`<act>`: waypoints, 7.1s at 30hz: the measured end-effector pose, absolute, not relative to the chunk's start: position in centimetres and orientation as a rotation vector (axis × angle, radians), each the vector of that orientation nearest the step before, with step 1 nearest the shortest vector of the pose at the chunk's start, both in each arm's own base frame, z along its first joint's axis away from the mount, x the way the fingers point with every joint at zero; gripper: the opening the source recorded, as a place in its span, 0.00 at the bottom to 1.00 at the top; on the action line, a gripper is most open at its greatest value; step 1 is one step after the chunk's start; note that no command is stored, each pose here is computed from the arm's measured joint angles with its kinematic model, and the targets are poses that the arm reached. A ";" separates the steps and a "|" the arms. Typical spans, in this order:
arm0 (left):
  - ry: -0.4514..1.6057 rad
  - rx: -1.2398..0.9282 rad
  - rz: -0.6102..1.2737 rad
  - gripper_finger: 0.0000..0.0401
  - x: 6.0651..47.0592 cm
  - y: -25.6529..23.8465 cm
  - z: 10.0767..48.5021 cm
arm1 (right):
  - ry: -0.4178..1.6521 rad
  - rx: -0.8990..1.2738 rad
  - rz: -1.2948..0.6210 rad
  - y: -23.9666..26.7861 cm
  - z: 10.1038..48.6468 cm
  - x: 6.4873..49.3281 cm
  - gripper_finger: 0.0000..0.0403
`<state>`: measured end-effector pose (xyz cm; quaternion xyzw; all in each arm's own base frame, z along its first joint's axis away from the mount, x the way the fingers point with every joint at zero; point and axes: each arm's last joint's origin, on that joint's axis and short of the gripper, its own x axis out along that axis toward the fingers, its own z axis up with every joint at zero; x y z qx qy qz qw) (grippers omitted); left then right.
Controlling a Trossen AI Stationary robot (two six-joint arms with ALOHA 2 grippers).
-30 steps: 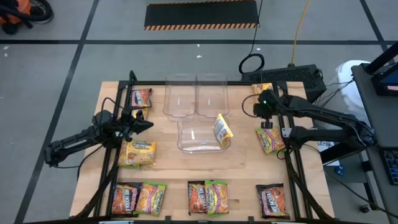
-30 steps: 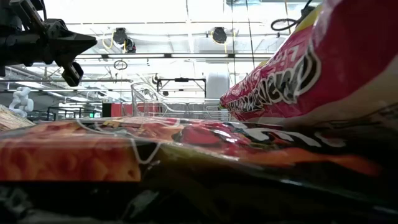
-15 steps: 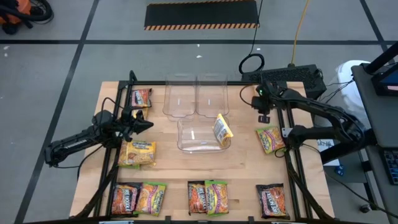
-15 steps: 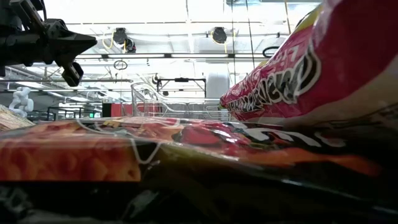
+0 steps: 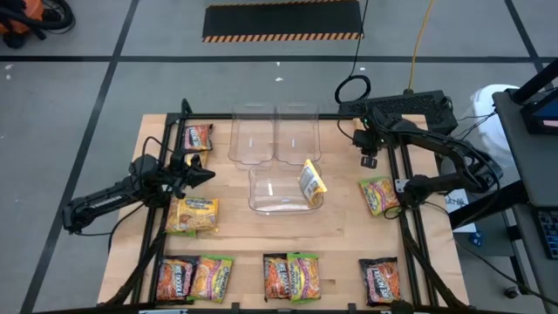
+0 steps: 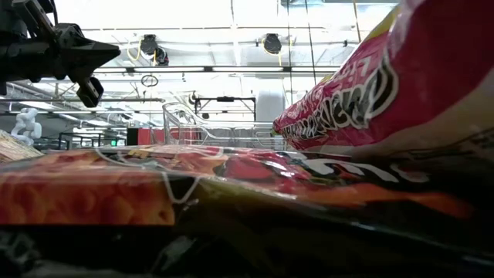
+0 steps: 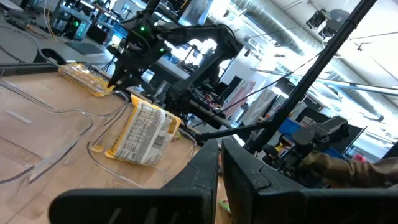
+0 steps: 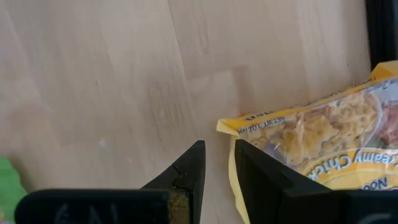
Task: Sort Maruchan noodles
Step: Put the yellow noodle pack into the bottom transparent bin
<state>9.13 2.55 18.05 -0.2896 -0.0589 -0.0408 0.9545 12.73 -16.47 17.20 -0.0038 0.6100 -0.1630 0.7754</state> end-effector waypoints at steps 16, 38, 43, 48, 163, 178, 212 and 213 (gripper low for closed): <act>-0.119 -0.588 -0.083 0.06 9.1 2.5 18.0 | 1.352 0.011 -0.353 -18.2 15.5 12.5 0.21; -0.119 -0.589 -0.083 0.06 9.1 2.5 18.0 | 1.333 -0.045 -0.348 -18.4 14.2 12.5 0.21; -0.119 -0.595 -0.083 0.06 9.1 2.5 18.0 | 1.315 -0.065 -0.361 -18.4 14.0 12.5 0.16; -0.119 -0.597 -0.083 0.06 9.1 2.5 18.0 | 1.294 -0.092 -0.375 -18.5 13.7 12.6 0.05; -0.121 -0.544 -0.079 0.06 9.1 2.5 18.0 | 0.306 -0.189 -0.199 -1.1 35.1 27.4 0.00; -0.120 -0.546 -0.080 0.06 9.1 2.5 18.0 | 0.365 0.011 -0.209 -0.3 32.9 29.4 0.00; -0.117 -0.545 -0.083 0.06 9.1 2.5 18.0 | 0.474 0.351 -0.296 -0.1 28.6 32.3 0.00; -0.117 -0.545 -0.083 0.06 9.1 2.5 18.0 | 0.480 0.366 -0.302 -0.1 28.3 32.5 0.00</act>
